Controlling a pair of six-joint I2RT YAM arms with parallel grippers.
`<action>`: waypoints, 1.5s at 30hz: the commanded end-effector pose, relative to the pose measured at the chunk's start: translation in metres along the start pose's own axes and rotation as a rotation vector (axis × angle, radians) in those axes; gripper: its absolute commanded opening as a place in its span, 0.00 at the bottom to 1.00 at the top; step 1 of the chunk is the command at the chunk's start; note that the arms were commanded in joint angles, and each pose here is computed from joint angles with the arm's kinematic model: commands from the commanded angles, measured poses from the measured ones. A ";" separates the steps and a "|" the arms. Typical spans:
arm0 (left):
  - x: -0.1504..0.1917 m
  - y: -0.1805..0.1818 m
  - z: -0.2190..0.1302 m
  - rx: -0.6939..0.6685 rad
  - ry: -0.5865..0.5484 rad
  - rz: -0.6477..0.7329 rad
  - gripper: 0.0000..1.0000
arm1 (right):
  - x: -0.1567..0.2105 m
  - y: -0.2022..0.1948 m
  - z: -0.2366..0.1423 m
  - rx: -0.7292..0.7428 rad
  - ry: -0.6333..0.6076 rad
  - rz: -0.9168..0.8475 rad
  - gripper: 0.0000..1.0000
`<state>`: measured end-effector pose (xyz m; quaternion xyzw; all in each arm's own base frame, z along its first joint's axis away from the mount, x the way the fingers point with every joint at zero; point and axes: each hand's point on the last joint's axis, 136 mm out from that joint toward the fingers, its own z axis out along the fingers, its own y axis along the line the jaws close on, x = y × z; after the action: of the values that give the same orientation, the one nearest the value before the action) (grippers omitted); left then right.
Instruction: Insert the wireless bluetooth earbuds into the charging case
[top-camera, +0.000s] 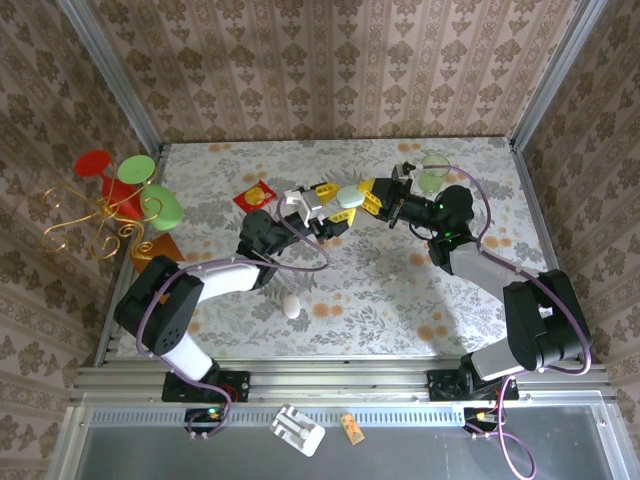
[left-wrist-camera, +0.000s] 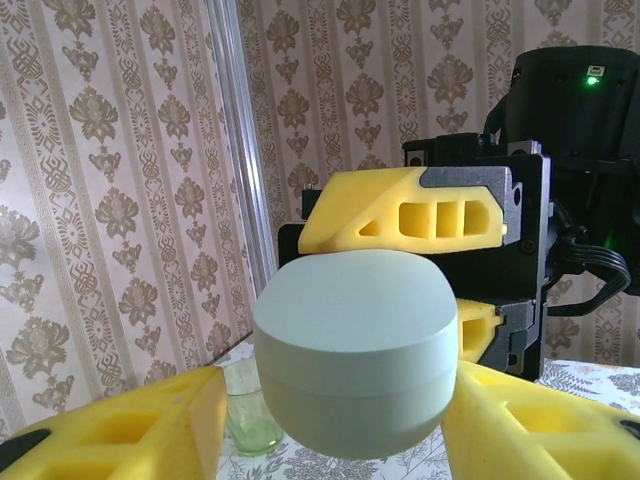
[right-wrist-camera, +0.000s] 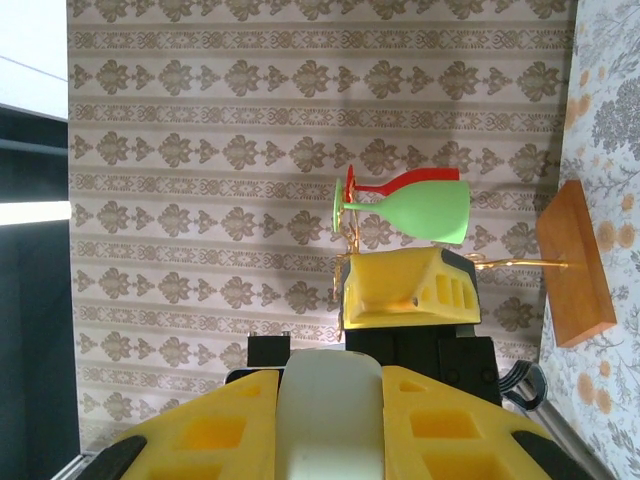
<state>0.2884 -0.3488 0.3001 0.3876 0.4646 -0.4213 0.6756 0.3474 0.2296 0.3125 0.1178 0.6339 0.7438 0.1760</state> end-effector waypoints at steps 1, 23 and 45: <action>-0.015 0.002 0.008 0.004 -0.048 0.028 0.57 | 0.000 0.005 0.000 -0.022 0.006 -0.023 0.19; -0.013 -0.002 0.013 0.038 -0.048 0.011 0.53 | -0.001 0.004 0.001 -0.030 0.002 -0.016 0.18; -0.019 -0.005 0.014 0.048 -0.059 0.008 0.56 | -0.002 0.003 0.000 -0.037 -0.006 -0.009 0.18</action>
<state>0.2902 -0.3587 0.3014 0.3938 0.4583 -0.4312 0.6700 0.3497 0.2298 0.3132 0.1197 0.6261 0.7508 0.1730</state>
